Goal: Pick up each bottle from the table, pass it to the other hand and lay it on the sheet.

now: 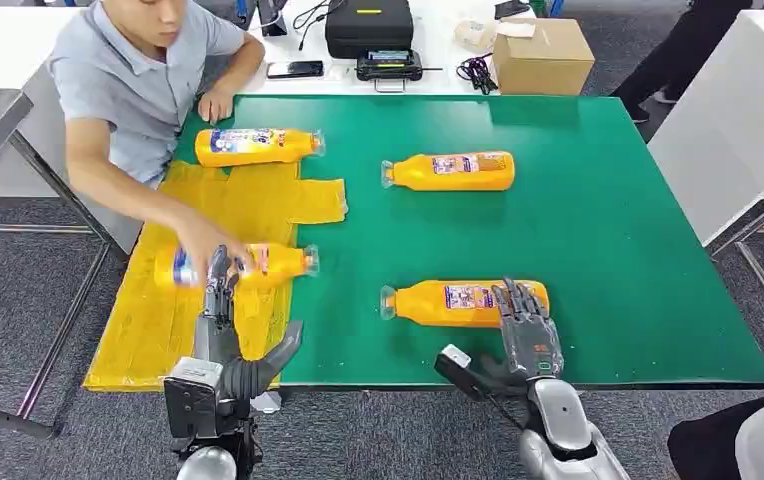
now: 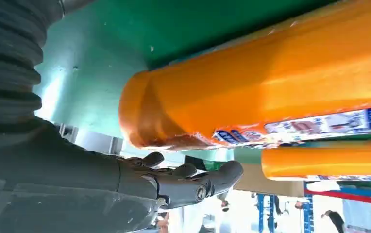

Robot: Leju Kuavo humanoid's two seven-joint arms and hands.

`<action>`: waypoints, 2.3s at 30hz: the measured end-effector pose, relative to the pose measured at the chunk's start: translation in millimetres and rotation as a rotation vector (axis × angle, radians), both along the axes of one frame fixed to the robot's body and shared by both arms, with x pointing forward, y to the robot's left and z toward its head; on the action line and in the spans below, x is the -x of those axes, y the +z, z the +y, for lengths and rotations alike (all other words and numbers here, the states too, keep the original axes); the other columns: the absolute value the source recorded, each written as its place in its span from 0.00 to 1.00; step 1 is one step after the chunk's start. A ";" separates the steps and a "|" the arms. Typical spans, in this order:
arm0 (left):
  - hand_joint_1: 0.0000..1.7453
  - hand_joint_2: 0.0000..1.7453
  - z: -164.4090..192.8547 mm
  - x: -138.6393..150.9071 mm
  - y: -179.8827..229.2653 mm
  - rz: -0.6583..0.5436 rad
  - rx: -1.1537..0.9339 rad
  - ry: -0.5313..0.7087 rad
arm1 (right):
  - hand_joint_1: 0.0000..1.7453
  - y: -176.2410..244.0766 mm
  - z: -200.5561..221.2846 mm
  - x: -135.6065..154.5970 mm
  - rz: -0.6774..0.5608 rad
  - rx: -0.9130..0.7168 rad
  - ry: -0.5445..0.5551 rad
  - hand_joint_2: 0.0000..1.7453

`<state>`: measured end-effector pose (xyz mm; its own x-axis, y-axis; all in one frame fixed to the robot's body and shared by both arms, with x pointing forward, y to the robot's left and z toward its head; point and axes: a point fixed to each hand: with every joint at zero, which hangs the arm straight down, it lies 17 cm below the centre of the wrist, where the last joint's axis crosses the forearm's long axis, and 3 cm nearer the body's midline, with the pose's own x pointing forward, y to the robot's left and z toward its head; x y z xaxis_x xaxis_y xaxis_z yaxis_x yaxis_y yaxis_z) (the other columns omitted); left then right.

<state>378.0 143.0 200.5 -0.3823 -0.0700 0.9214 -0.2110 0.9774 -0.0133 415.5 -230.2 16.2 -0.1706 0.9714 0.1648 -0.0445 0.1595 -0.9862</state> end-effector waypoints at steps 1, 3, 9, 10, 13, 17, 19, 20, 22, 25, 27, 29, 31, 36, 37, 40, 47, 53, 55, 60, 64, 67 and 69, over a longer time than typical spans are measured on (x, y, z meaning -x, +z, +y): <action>0.00 1.00 -0.3 0.0 -0.2 0.002 0.001 -0.001 | 0.00 0.2 -2.1 -1.1 0.001 0.009 -0.005 1.00; 0.00 1.00 -1.5 0.3 -0.1 0.002 0.000 -0.005 | 0.00 1.7 -5.4 -3.4 -0.003 0.027 -0.009 1.00; 0.00 1.00 -4.3 1.3 1.5 -0.003 -0.005 -0.010 | 0.00 16.1 -12.2 -16.0 -0.042 0.066 -0.011 1.00; 0.00 1.00 -4.6 1.4 1.6 -0.003 -0.005 -0.011 | 0.00 18.7 -13.0 -18.4 -0.048 0.068 -0.012 1.00; 0.00 1.00 -5.9 1.7 2.1 -0.005 -0.006 -0.014 | 0.00 23.9 -14.9 -23.5 -0.057 0.068 -0.016 1.00; 0.00 1.00 -7.7 1.6 3.1 -0.008 -0.008 -0.021 | 0.00 29.0 -19.0 -30.6 -0.064 0.069 -0.020 1.00; 0.00 1.00 -8.5 1.7 3.4 -0.009 -0.008 -0.024 | 0.00 32.0 -20.6 -34.0 -0.070 0.073 -0.021 1.00; 0.00 1.00 -8.7 1.7 3.5 -0.010 -0.008 -0.025 | 0.00 33.5 -21.1 -35.7 -0.073 0.074 -0.022 1.00; 0.00 1.00 -10.6 1.9 4.3 -0.012 -0.008 -0.030 | 0.00 34.9 -21.4 -38.3 -0.072 0.077 -0.021 1.00; 0.00 1.00 -14.0 2.7 5.6 -0.015 -0.007 -0.039 | 0.00 33.5 -21.9 -41.9 -0.055 0.074 -0.022 1.00; 0.00 1.00 -15.4 2.6 6.6 -0.018 -0.007 -0.042 | 0.00 33.2 -22.3 -44.7 -0.048 0.070 -0.022 1.00; 0.00 1.00 -15.7 1.9 7.5 -0.021 -0.008 -0.044 | 0.00 30.3 -23.3 -47.6 -0.027 0.064 -0.023 1.00; 0.00 1.00 -18.1 1.2 7.9 -0.021 -0.010 -0.053 | 0.00 23.5 -25.1 -49.3 0.007 0.057 -0.026 1.00; 0.00 1.00 -25.3 -1.0 7.1 -0.014 -0.012 -0.079 | 0.00 1.3 -31.4 -51.4 0.105 0.054 -0.036 1.00; 0.00 1.00 -27.9 -1.5 6.5 -0.011 -0.013 -0.088 | 0.00 -4.2 -33.3 -51.7 0.130 0.053 -0.039 1.00; 0.00 1.00 -34.9 -3.1 5.9 -0.005 -0.019 -0.111 | 0.00 -8.7 -36.8 -58.7 0.168 0.051 -0.041 1.00; 0.00 1.00 -39.1 -3.8 2.9 0.002 -0.030 -0.122 | 0.00 -11.5 -38.9 -64.9 0.185 0.059 -0.040 1.00; 0.00 1.00 -40.7 -4.7 2.8 0.003 -0.035 -0.126 | 0.98 -5.8 -29.4 -66.0 0.140 0.054 -0.005 1.00; 0.00 1.00 -41.5 -5.6 3.4 0.001 -0.037 -0.128 | 1.00 -7.2 -24.7 -64.5 0.140 0.051 0.012 1.00; 0.00 1.00 -45.0 -6.0 2.9 0.001 -0.042 -0.136 | 1.00 -7.2 -16.9 -62.9 0.139 0.018 0.040 1.00; 0.00 1.00 -49.3 -5.3 3.8 -0.008 -0.043 -0.150 | 1.00 -10.2 1.0 -56.9 0.197 -0.127 0.117 1.00; 0.00 1.00 -51.9 -6.0 4.5 -0.016 -0.040 -0.158 | 1.00 -8.4 9.0 -54.5 0.237 -0.234 0.159 1.00; 0.00 1.00 -52.3 -6.4 3.7 -0.015 -0.042 -0.159 | 1.00 -9.7 9.3 -53.2 0.246 -0.242 0.164 1.00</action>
